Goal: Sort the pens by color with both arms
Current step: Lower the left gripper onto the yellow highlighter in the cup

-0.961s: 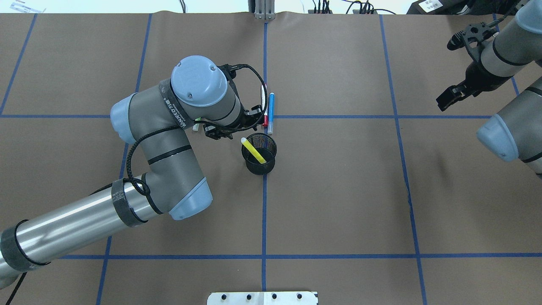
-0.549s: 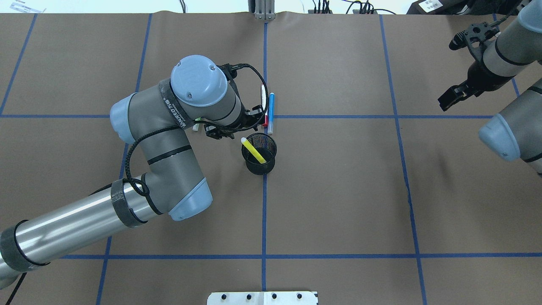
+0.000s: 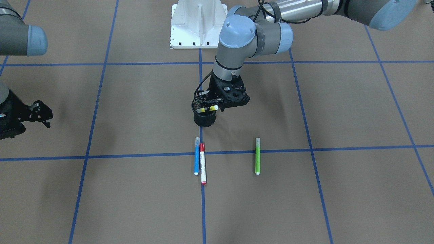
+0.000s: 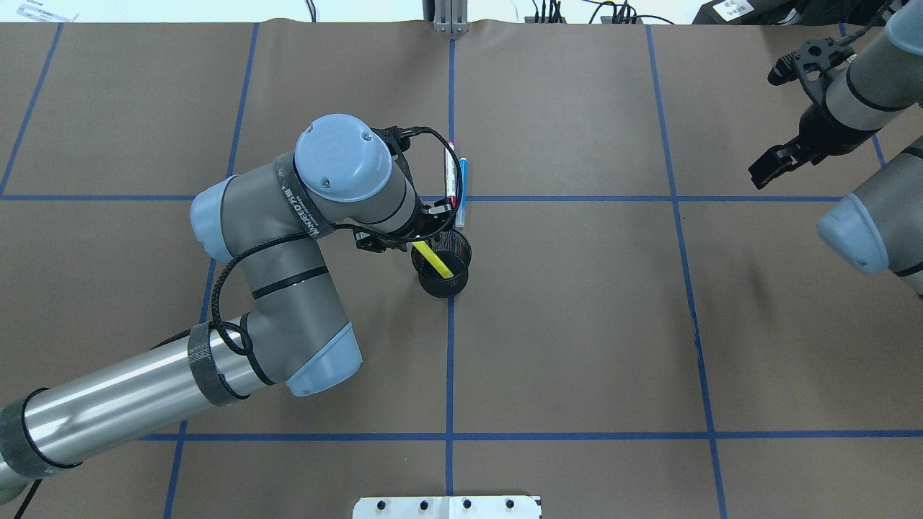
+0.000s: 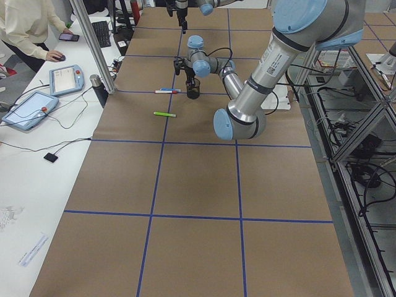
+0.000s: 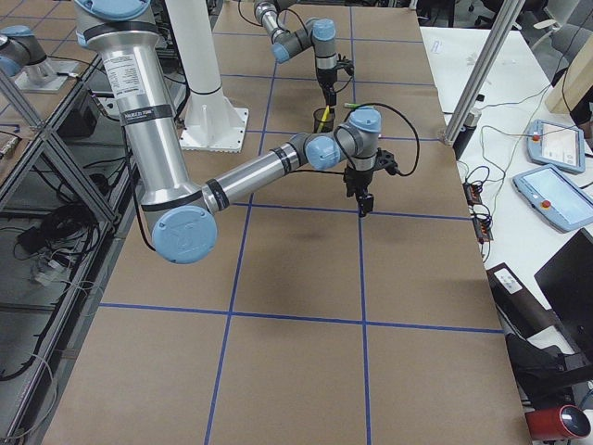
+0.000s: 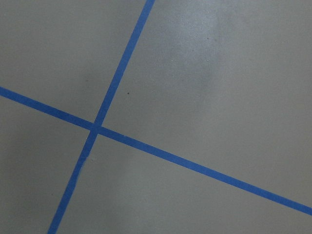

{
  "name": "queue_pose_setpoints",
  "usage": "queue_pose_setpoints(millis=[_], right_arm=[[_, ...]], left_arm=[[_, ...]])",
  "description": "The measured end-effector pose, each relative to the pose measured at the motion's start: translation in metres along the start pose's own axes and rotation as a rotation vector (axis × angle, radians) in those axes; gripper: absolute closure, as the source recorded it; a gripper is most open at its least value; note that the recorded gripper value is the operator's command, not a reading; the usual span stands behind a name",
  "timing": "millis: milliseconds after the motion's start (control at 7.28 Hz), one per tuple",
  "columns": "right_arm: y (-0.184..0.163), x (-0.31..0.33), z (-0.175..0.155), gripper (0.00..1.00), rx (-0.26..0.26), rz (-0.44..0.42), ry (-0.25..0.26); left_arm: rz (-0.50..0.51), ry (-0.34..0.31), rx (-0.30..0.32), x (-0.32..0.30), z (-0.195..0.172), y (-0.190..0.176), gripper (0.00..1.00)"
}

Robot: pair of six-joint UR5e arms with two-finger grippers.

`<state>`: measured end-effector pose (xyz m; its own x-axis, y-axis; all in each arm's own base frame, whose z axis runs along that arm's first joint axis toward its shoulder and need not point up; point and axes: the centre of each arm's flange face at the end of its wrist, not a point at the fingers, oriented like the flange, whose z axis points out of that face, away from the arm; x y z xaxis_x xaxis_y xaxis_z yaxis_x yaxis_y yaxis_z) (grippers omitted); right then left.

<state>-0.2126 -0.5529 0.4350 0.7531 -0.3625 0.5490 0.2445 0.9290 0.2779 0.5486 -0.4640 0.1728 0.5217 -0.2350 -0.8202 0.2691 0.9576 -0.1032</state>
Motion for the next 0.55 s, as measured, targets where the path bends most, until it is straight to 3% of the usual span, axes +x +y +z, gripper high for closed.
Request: queue_pose_setpoints(millis=[549], right_arm=[[0.000,0.002,0.000,0.01,0.001,0.000,0.001]], left_arm=[[0.051,-0.021,-0.009,-0.011,-0.029,0.014,0.47]])
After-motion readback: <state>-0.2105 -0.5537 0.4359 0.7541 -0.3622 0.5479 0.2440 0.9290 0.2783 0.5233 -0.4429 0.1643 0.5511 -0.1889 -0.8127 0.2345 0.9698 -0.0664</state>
